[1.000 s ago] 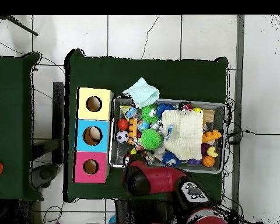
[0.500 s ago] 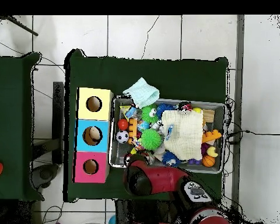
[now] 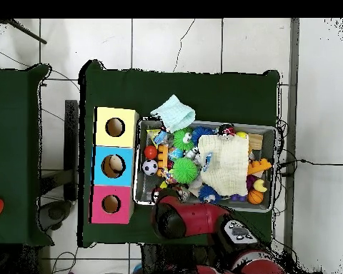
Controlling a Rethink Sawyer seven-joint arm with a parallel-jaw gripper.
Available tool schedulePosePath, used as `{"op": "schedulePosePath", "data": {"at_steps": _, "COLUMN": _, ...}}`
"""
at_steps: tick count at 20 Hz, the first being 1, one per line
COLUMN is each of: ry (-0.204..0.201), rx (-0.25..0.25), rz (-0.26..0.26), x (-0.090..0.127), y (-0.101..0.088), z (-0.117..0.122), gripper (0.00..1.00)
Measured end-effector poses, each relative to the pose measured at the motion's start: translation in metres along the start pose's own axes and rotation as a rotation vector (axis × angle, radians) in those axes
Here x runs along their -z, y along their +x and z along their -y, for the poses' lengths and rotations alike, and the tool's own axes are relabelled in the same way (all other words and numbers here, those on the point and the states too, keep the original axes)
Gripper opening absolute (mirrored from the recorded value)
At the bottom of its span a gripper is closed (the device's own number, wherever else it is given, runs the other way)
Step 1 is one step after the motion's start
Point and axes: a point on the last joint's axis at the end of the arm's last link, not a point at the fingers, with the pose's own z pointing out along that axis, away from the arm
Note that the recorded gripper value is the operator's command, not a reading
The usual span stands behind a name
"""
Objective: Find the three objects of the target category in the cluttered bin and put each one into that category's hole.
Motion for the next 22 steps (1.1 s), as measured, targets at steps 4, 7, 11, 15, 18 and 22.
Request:
{"op": "schedulePosePath", "data": {"at_steps": 4, "ry": -0.007, "rx": -0.002, "rz": 0.002, "x": -0.007, "y": 0.004, "z": -0.002, "gripper": 1.00}}
{"op": "schedulePosePath", "data": {"at_steps": 7, "ry": -0.015, "rx": -0.004, "rz": 0.003, "x": -0.012, "y": 0.009, "z": -0.005, "gripper": 1.00}}
{"op": "schedulePosePath", "data": {"at_steps": 11, "ry": -0.028, "rx": -0.003, "rz": -0.018, "x": -0.019, "y": 0.020, "z": -0.008, "gripper": 1.00}}
{"op": "schedulePosePath", "data": {"at_steps": 15, "ry": -0.036, "rx": 0.001, "rz": -0.030, "x": -0.022, "y": 0.028, "z": -0.007, "gripper": 1.00}}
{"op": "schedulePosePath", "data": {"at_steps": 18, "ry": -0.038, "rx": 0.000, "rz": -0.027, "x": -0.022, "y": 0.029, "z": -0.002, "gripper": 1.00}}
{"op": "schedulePosePath", "data": {"at_steps": 22, "ry": -0.038, "rx": -0.001, "rz": -0.026, "x": -0.021, "y": 0.029, "z": 0.000, "gripper": 1.00}}
